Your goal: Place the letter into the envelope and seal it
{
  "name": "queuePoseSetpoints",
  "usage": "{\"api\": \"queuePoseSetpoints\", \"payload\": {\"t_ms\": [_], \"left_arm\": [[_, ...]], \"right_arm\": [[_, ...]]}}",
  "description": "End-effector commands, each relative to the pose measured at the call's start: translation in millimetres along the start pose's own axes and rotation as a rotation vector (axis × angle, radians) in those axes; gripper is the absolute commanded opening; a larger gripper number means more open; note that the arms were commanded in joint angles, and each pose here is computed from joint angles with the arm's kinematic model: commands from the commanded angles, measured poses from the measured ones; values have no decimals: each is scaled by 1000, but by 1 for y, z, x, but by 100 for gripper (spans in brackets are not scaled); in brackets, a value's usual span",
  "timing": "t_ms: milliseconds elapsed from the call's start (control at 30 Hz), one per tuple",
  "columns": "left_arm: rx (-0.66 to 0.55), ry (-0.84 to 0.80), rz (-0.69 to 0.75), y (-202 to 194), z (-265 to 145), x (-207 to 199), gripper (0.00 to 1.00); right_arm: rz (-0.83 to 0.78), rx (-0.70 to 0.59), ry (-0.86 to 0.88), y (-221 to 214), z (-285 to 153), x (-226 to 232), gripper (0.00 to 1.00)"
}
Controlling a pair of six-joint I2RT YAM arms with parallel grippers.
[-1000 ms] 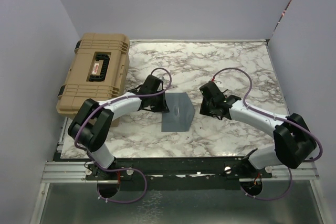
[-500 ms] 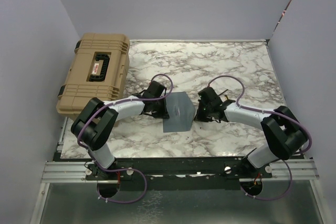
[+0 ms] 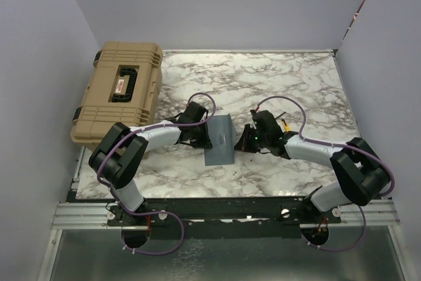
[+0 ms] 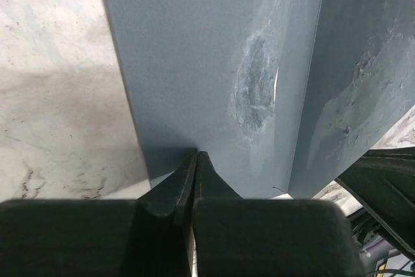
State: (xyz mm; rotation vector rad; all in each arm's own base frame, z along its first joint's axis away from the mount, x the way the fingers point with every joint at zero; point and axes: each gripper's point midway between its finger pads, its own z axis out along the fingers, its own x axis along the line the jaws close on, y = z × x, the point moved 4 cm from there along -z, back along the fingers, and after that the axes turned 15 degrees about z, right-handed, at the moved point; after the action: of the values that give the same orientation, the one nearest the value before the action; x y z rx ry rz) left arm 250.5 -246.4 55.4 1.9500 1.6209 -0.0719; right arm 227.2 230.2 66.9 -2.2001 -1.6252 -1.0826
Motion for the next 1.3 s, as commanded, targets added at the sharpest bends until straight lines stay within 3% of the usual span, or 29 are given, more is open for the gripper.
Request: {"api": "queuePoseSetpoints", "payload": {"t_ms": [0,567,833,1267], "left_arm": [[55,54,-13,-18,7,13,0],[54,44,-9,-17,9,12,0],[58,19,0,-19,10,10,0],[11,-17,-18,-9,4,7,0]], "right_arm": [[-53,10,73,4,1,12,0],[-161,69,40,10,32,11,7],[-202,89,-99,9,38,2,10],[-380,22,-331,6,50,0,24]]}}
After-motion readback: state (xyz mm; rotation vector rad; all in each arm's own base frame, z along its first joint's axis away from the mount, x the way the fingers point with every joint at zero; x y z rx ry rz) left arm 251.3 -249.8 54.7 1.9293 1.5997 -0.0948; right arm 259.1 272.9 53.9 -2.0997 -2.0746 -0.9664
